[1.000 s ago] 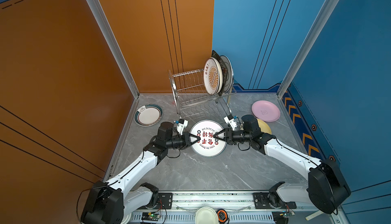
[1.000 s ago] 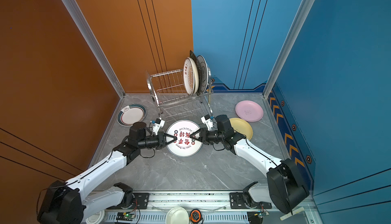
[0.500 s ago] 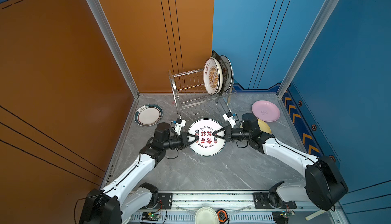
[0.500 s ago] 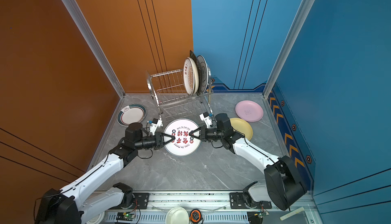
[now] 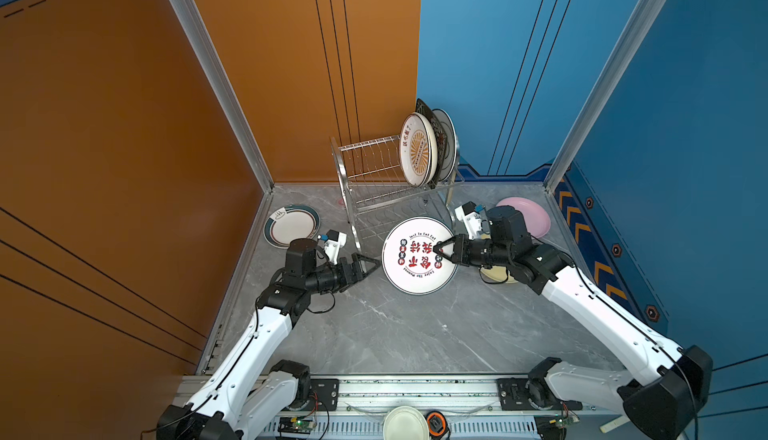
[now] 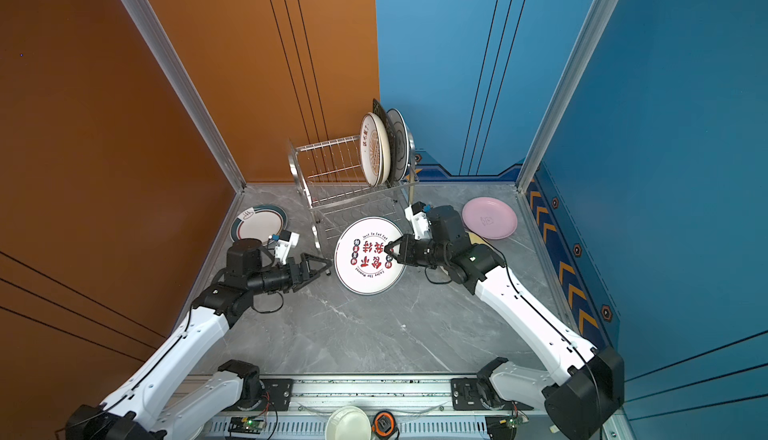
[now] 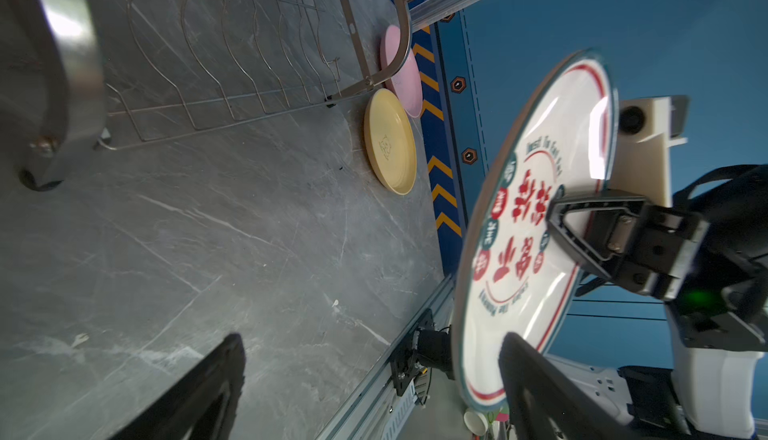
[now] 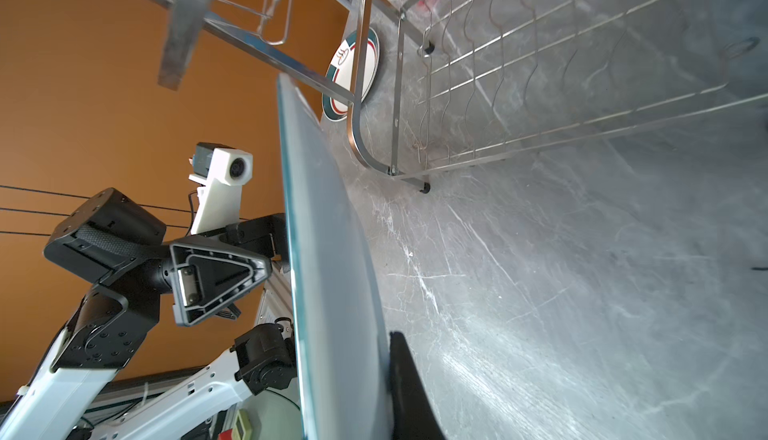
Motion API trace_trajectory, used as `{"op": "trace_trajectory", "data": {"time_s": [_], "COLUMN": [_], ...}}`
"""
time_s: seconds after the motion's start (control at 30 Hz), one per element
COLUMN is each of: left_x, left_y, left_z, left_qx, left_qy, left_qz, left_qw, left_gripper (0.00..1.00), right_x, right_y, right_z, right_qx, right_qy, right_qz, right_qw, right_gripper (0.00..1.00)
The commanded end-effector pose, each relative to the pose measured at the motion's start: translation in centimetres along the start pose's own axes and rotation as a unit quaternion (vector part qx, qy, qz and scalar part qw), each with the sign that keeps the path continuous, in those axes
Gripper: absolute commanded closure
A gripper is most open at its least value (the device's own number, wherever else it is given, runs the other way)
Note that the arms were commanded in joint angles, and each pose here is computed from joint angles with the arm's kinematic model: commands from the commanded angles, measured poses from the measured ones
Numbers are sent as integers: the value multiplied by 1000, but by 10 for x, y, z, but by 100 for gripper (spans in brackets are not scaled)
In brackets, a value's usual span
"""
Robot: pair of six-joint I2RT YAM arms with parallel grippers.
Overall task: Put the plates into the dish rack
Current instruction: 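Carry the printed plate toward the rack with the right gripper while the left releases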
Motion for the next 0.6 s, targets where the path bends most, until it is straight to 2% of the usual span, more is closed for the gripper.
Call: {"op": "trace_trajectory", "data": {"time_s": [0.0, 0.17, 0.3, 0.43, 0.57], "left_x": [7, 12, 12, 11, 11], "left_y": [2, 1, 0, 0, 1], "left_z": [-2, -7, -11, -13, -14], "left_qx": [-20, -37, -41, -43, -46], "left_qy": [-11, -24, -31, -34, -35], "left_qz": [-48, -92, -102, -106, -111], "left_qw": [999, 995, 993, 993, 992], "left_gripper": [1, 2, 2, 2, 2], "right_x": [34, 59, 71, 78, 78], "right_y": [16, 49, 73, 101, 119], "right_z": [-8, -35, -58, -82, -110], "right_qx": [49, 96, 116, 142, 160], "right_qy": [-22, -61, -99, -144, -195], "right_qz": [80, 128, 152, 173, 210], "right_qw": [995, 985, 977, 964, 944], "right_gripper": [100, 100, 100, 100, 100]}}
Point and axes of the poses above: each gripper's point midway between its finger pads, its own x axis back along the fingers, its own y axis along the line the jaws close on, z = x × y, the point moved 9 cm from there along x, back along the fingers, and after that the axes turned 6 degrees about x, right-handed, at the moved point
